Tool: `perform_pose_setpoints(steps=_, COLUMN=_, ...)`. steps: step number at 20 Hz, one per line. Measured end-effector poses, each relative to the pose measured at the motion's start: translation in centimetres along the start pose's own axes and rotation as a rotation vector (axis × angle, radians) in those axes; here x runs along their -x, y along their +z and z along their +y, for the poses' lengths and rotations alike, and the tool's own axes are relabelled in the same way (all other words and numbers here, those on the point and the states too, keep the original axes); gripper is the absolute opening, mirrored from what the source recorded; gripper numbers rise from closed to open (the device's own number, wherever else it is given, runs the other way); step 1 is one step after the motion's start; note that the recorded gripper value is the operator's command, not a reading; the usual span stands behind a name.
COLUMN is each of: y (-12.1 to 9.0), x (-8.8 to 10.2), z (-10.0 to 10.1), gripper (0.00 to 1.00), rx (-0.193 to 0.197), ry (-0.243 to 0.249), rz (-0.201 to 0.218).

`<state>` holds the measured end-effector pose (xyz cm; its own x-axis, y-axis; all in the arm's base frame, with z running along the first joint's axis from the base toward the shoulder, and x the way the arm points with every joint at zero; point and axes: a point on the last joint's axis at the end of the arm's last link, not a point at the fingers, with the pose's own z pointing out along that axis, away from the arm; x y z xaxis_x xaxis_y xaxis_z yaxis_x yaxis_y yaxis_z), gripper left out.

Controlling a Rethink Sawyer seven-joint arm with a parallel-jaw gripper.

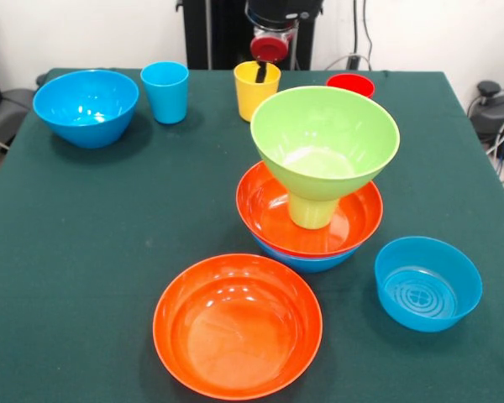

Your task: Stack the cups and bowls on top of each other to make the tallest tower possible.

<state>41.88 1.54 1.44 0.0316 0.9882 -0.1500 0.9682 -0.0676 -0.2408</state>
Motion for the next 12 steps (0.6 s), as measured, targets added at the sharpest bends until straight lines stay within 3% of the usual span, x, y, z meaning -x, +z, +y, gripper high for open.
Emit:
perform_pose_setpoints(steps=8, y=-1.2, x=0.2, z=-0.6, gripper=1.00, rx=-0.037, ry=0.007, rz=0.012)
perform_pose_setpoints(steps=12, y=-1.5, x=0.4, z=-0.5, gripper=1.00, rx=-0.034, ry=0.015, rz=0.016)
